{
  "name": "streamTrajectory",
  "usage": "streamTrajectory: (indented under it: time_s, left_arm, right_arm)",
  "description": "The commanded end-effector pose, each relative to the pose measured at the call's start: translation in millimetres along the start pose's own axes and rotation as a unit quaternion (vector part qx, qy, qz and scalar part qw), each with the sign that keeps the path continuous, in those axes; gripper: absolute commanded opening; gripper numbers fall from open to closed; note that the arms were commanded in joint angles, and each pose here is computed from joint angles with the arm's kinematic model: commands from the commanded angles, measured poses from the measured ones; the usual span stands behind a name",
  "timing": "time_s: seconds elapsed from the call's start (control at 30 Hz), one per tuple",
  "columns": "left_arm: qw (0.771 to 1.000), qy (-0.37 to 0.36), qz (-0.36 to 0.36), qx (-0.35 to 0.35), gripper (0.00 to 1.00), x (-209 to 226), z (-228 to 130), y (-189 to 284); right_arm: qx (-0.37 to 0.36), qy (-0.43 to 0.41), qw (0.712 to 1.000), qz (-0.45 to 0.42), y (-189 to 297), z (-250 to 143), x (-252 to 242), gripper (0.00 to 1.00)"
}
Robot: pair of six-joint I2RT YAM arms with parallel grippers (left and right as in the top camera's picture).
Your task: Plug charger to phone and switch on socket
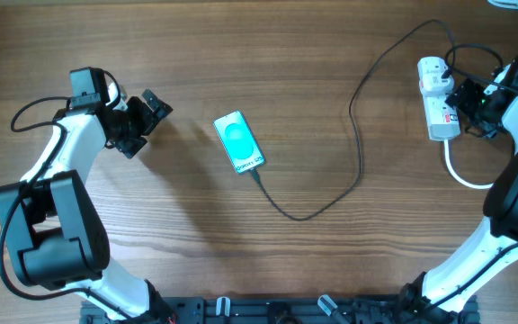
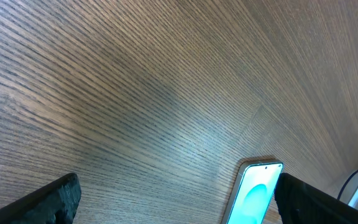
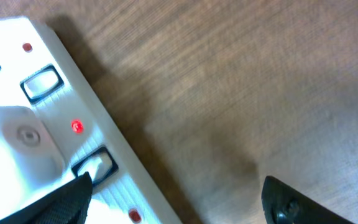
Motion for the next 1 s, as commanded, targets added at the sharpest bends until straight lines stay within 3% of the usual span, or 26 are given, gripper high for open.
streamTrajectory:
  time_s: [0.0, 0.13, 0.3, 0.37, 0.43, 0.97]
  left_arm:
    - [1.000, -0.004, -0.004, 0.001, 1.00, -1, 1, 0]
    - [1.000, -0.004, -0.004, 0.001, 1.00, -1, 1, 0]
    - [1.000, -0.004, -0.004, 0.001, 1.00, -1, 1, 0]
    - [1.000, -0.004, -0.004, 0.001, 1.00, -1, 1, 0]
    - [1.000, -0.004, -0.004, 0.001, 1.00, -1, 1, 0]
    - [1.000, -0.004, -0.004, 0.001, 1.00, -1, 1, 0]
  right_arm:
    - [0.041, 0.026, 0.999, -0.014, 6, -19, 4, 0.86]
    - [0.013, 0.048, 0.999, -0.004, 39, -10, 14, 0.88]
    - [0.048, 0.174, 0.983, 0.026, 34, -24, 34, 0.88]
    - [0.061, 0.205, 0.977, -0.005, 34, -28, 36, 1.00]
    - [0.066, 0.214, 0.974, -0.044, 33, -30, 36, 1.00]
    - [-0.001, 0.219, 0.975, -0.045, 32, -10, 40, 1.00]
Point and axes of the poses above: each gripper's point midway between its finger pads, its own y axis back along the fingers, its own x axis along the line the jaws close on, z = x × y, the point moved 10 cm from there along y, back along the fingers, and after that the axes turned 7 degrees about y, right-handed, at the moved point
